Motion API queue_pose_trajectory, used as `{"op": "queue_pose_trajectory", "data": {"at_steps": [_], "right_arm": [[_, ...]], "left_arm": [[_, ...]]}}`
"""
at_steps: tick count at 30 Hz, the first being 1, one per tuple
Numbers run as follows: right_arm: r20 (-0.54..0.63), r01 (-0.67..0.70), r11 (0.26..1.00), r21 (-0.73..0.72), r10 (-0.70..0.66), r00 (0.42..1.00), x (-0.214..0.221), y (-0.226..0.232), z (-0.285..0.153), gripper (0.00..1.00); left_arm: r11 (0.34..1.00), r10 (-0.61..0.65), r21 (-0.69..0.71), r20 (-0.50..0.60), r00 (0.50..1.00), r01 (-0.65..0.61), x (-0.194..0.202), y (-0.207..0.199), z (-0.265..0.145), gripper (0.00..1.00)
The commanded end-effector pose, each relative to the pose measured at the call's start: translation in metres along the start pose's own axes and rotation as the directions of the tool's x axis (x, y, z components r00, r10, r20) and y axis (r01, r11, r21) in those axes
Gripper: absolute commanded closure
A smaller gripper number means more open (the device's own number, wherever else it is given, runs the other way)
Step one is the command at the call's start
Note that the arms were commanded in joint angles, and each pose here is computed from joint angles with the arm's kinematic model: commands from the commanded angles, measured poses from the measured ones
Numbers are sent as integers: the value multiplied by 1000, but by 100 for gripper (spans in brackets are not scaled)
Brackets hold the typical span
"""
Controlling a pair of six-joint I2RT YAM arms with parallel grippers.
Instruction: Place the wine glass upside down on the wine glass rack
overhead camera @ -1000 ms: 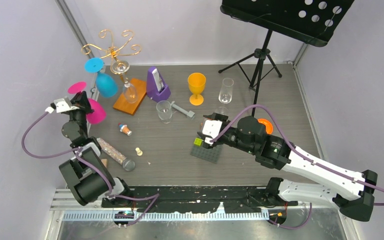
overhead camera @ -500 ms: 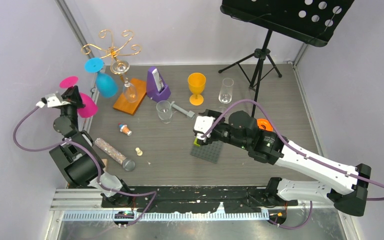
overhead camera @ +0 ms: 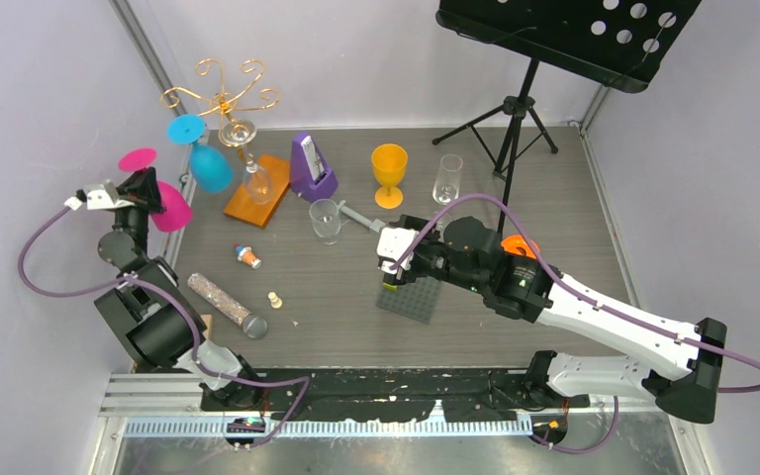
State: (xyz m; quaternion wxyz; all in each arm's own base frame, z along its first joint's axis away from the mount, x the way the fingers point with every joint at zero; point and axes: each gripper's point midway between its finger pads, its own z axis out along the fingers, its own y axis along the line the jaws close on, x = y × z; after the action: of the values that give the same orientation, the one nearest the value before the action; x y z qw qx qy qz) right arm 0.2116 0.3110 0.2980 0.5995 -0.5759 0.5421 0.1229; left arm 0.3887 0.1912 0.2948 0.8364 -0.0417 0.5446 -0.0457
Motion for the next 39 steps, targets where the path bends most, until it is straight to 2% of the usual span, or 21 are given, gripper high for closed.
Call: {"op": "queue_pose_trajectory", "data": {"at_steps": [1,18,39], "right_arm": [[76,8,997,75,-14,997,-29,-25,-8,34],[60,15,996,85,-21,998,-26,-28,-7,34],[73,-30,998,63,25,997,-36,-28,6,34]], "left_arm": [[994,105,8,73,992,-106,-27,-10,-7,100],[989,109,93,70,992,-115,-27,3,24,100],[993,13,116,39,999,-17,3,35,55,100]]}}
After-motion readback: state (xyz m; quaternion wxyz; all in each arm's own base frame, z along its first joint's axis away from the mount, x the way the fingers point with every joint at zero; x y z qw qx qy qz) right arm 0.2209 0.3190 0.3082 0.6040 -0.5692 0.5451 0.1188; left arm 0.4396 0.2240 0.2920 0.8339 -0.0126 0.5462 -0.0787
